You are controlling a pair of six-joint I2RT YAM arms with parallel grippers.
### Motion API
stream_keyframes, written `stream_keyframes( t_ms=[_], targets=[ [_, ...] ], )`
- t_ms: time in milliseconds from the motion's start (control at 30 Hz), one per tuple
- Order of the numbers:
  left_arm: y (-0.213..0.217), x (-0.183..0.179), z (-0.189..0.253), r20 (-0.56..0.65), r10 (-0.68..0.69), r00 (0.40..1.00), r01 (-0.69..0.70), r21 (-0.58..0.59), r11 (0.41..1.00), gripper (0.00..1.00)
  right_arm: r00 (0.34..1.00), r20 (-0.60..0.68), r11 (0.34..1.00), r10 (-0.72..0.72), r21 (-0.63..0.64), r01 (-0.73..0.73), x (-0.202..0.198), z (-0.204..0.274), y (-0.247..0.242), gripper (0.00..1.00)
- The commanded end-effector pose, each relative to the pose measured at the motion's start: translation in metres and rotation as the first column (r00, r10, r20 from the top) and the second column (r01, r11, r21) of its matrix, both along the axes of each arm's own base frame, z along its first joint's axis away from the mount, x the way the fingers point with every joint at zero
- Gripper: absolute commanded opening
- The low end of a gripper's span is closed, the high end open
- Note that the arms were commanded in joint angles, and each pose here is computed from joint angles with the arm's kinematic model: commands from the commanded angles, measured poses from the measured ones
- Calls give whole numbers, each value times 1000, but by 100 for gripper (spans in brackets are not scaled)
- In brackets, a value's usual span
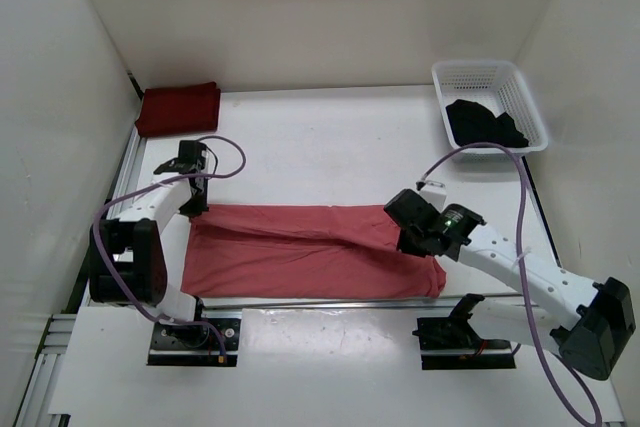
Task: Fold and stack the t-shirts
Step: Fold the other side of the tshirt into a rectangle
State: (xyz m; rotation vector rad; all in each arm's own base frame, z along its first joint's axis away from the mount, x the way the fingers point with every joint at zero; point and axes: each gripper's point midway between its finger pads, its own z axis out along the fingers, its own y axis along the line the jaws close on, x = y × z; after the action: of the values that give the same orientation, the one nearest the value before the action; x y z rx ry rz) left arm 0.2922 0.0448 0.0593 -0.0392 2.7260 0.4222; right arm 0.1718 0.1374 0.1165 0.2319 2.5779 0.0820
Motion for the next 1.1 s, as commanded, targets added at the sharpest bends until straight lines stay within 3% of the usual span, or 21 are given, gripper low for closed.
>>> stream_keyframes(
  t_ms=[0, 367, 600, 733, 833, 1067],
  targets=[
    [-2, 2, 3, 20, -3, 1000, 4, -10, 1000, 10, 997, -15, 997, -76, 7, 76, -5, -10, -4, 0],
    [-5, 25, 10, 38, -13, 999, 13, -10, 1000, 12, 999, -8, 999, -48, -22, 48, 19, -8, 0, 0],
    [-2, -16, -18, -62, -12, 998, 13, 19, 1000, 12, 988, -129, 996, -85, 28, 89, -17, -43, -5, 0],
    [-3, -25, -22, -75, -15, 997, 16, 11, 1000, 21, 986, -152, 995, -69, 62, 79, -26, -52, -1, 0],
    [-1, -25, -21, -74, -15, 997, 18, 32, 999, 34, 985, -161, 996, -62, 51, 71, -25, -57, 3, 0],
    [23, -39, -11, -56, 38, 998, -28, 169, 985, 36, 986, -162, 998, -45, 36, 52, -24, -56, 8, 0]
  ],
)
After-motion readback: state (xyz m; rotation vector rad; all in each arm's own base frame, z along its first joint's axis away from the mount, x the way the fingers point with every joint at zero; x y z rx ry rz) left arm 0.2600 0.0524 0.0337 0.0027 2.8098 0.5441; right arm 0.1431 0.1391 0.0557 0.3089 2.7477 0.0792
